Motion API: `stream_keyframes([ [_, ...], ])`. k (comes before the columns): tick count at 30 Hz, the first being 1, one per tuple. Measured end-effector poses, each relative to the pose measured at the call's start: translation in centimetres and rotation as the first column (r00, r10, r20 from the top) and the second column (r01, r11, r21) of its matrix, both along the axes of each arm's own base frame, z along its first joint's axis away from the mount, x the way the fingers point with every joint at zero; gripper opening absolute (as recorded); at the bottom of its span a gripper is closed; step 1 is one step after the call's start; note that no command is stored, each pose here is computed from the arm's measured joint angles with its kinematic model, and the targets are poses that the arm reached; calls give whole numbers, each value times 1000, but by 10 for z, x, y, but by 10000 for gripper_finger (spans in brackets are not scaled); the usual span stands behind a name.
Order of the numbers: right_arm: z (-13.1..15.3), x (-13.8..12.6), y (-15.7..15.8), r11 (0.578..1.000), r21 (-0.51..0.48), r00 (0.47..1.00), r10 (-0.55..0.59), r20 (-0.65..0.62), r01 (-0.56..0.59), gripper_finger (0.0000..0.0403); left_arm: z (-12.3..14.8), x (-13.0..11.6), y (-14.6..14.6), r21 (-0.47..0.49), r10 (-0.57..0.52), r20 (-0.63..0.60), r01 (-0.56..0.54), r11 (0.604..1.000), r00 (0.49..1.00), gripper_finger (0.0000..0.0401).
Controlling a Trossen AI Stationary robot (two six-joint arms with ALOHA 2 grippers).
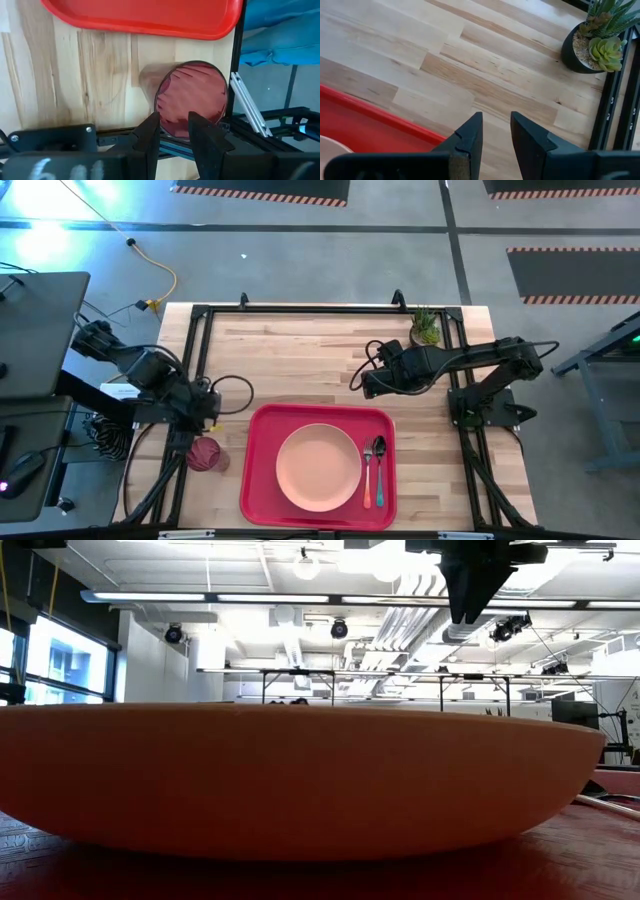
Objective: Pick and place plate/cup/fork/spoon on tray
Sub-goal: Put the purple cup on the red serving tray
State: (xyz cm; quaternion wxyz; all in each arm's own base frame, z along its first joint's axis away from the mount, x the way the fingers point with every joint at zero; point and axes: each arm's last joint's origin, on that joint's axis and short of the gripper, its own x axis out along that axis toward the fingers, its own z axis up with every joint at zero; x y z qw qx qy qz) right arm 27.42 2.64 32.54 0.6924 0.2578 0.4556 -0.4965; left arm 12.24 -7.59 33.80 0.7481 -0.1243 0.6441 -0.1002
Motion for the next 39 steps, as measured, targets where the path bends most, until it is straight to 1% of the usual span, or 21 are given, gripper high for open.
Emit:
stream_keyframes([
  [8, 0, 0, 0, 1000, -19, 1000, 0, 2, 0, 91, -19, 0, -2, 25, 33, -65, -31, 999, 997, 90],
  [12, 0, 0, -1, 1000, -23, 1000, 2, 2, -2, 91, -27, 4, -4, 20, 33, -58, -32, 999, 998, 90],
  [16, 0, 0, -1, 1000, -24, 1000, 7, -1, -7, 91, -34, 4, -5, 22, 57, -83, -55, 998, 995, 90],
  [28, 0, 0, -1, 1000, -27, 1000, 7, 1, -7, 91, -35, 4, -5, 25, 58, -88, -56, 998, 994, 90],
  [33, 1, 1, -1, 999, -36, 1000, 5, 10, -5, 91, -40, 12, -9, 42, 59, -110, -55, 998, 992, 90],
  [39, 1, 1, -1, 999, -38, 1000, 5, 13, -5, 91, -51, 23, -16, 81, 26, -157, -13, 997, 987, 90],
])
